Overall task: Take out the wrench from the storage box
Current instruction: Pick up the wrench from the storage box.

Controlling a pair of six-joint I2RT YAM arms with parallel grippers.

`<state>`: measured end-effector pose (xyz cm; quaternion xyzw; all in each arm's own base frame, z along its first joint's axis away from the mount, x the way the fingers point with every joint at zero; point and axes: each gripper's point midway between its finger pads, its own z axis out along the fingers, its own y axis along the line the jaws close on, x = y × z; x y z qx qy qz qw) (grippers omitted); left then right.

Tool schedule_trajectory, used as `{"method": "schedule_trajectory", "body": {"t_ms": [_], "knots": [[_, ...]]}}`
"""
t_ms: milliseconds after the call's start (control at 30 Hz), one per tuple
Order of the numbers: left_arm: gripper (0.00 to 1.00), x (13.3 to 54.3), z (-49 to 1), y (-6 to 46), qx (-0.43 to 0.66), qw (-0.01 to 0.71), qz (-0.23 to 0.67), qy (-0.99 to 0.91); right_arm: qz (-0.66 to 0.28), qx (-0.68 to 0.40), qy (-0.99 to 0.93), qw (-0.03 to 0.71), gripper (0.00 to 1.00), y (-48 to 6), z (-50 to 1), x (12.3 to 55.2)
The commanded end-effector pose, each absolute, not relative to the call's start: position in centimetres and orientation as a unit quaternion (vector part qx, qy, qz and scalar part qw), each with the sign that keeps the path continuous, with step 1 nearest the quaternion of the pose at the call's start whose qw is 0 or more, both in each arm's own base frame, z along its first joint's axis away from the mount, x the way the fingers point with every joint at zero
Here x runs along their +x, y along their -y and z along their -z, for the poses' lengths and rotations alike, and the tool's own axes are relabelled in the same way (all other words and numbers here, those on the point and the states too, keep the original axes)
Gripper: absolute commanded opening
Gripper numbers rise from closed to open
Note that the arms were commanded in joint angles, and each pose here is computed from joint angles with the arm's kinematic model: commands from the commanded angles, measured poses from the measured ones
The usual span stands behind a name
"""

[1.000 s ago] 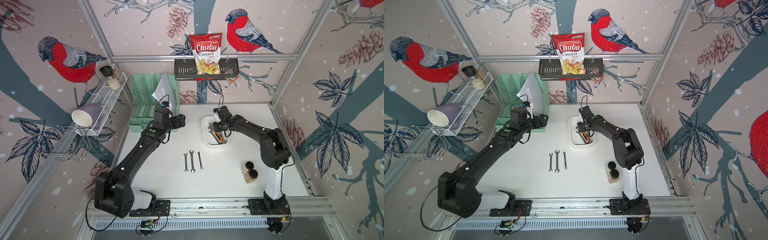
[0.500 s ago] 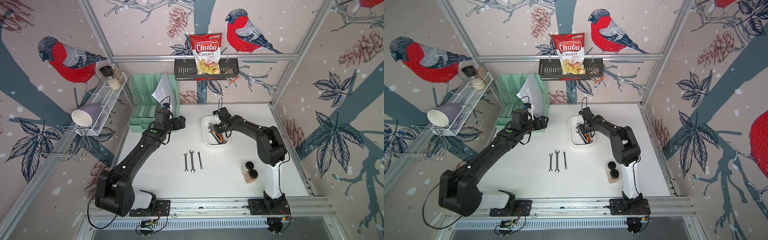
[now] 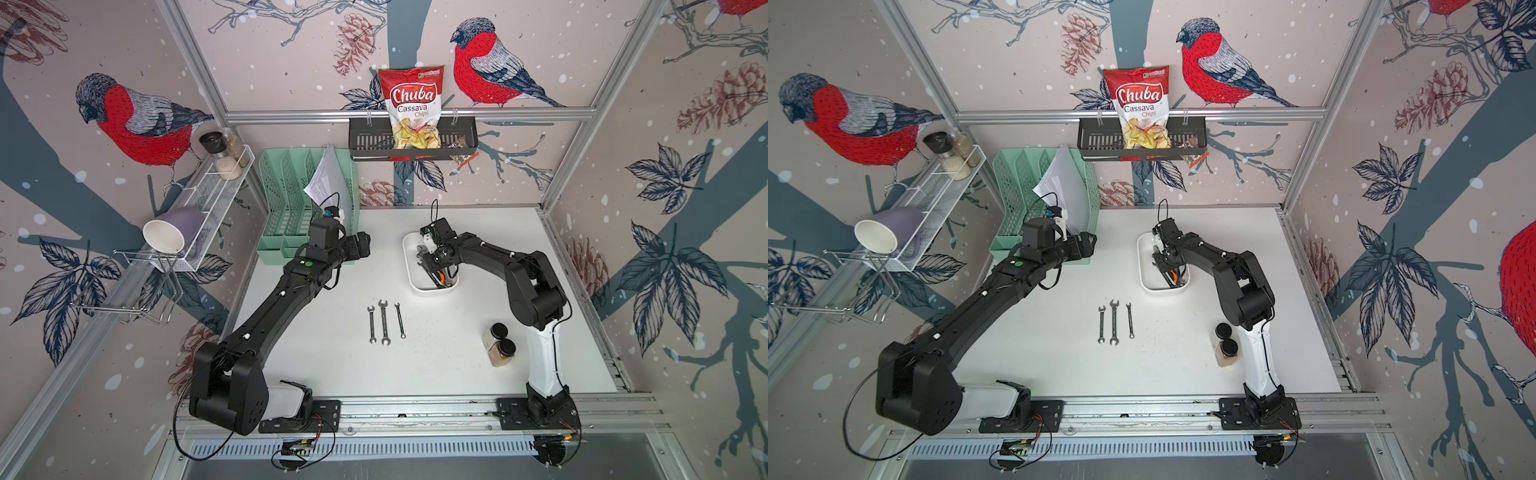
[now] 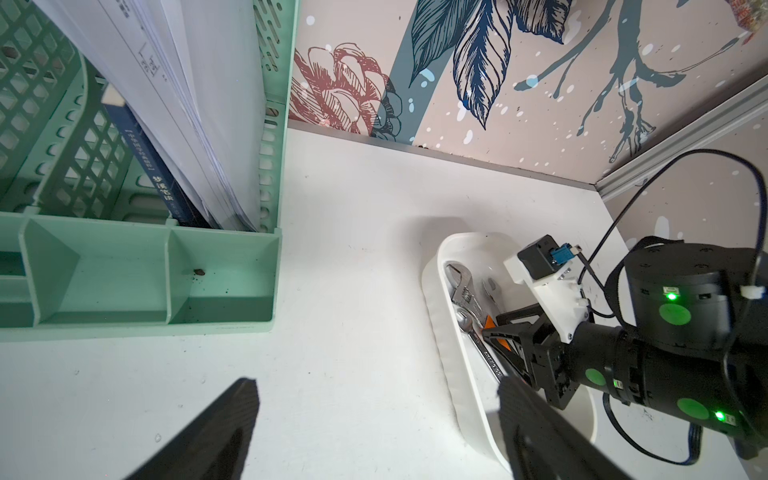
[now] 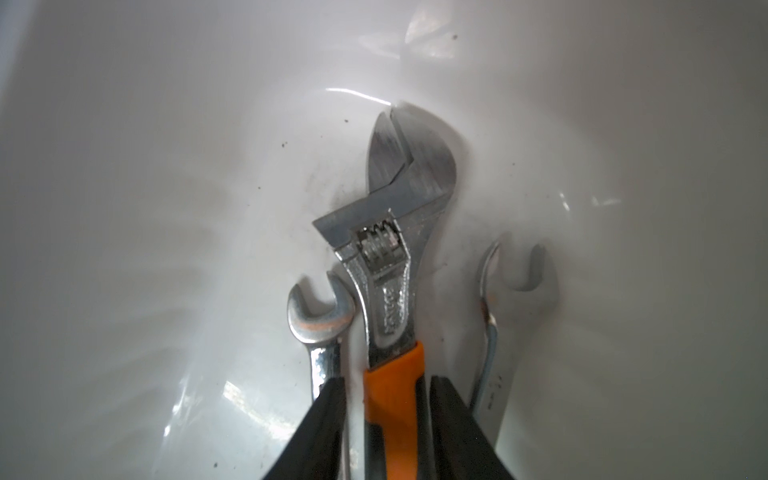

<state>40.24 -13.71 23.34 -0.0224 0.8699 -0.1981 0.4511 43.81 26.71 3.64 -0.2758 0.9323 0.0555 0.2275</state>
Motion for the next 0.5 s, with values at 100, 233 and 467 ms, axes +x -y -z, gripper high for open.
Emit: {"method": "schedule_trajectory", "body": {"t_ms": [100,233,467], "knots": [[0.94,40.3,-23.7,13.8,-0.018,0.457,0.201,-0.866,-0.049,-0.282,-0.933,0.218,0.43,-26.6,-2.8,43.7],[0.94,40.4,-23.6,13.7,-0.019,0.456,0.2,-0.867,-0.047,-0.282,-0.934,0.213,0.42,-26.5,-2.3,43.5],[0.94,40.4,-23.7,13.7,-0.021,0.456,0.201,-0.866,-0.025,-0.277,-0.938,0.206,0.4,-25.7,-1.4,43.3]]}}
